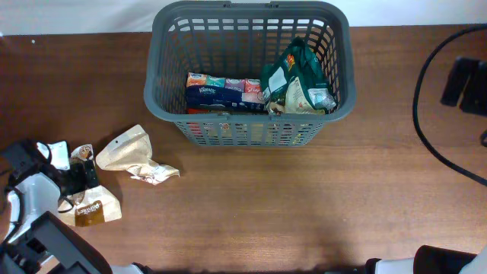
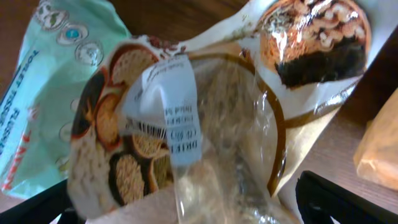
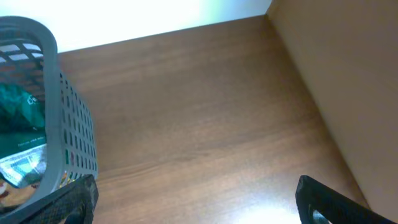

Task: Pack container
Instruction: 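Lower left gripper onto the clear-windowed dried-beans pouch and grasp it, then carry the beans pouch over the basket with left gripper and release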

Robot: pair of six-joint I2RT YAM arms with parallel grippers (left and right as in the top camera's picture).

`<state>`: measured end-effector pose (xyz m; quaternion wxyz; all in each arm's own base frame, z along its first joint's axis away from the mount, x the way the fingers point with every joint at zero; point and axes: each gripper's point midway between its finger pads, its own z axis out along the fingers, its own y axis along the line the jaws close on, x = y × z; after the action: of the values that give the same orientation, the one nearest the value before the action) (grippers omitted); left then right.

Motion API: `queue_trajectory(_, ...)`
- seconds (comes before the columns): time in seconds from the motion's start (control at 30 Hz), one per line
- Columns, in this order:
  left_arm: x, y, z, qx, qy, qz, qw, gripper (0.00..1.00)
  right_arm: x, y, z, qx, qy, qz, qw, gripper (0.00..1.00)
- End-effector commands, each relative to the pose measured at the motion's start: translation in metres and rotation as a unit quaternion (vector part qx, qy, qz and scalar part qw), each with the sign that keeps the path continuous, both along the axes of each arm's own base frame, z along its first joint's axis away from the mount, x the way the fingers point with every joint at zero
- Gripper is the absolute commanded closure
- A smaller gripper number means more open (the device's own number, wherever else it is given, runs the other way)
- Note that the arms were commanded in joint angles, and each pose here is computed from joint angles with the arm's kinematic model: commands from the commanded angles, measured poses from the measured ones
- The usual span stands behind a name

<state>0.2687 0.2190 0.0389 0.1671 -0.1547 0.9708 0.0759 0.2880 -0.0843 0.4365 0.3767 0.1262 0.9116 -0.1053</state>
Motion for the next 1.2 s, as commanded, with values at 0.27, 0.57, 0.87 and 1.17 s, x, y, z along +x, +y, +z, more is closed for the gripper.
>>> queue_trajectory(0.27, 0.004, -0.003, -0.033, -0.031, 0.011, 0.0, 0.999, 0.21, -0.002, 0.002, -0.001, 0.006, 0.003, 0.006, 1.0, 0.01)
queue_trajectory(0.57, 0.011, 0.003, -0.035, -0.023, 0.001, 0.0, 1.0, 0.96, -0.002, 0.003, -0.001, 0.009, 0.001, 0.009, 1.0, 0.01)
queue_trajectory(0.87, 0.067, 0.021, 0.066, 0.009, -0.134, -0.025, 0.991, 0.98, -0.002, 0.004, 0.0, 0.009, 0.0, 0.01, 1.0, 0.01)
queue_trajectory(1.17, 0.146, -0.036, 0.37, 0.099, -0.466, -0.176, 0.862, 0.98, -0.001, 0.007, -0.001, 0.017, -0.001, 0.017, 1.0, 0.01)
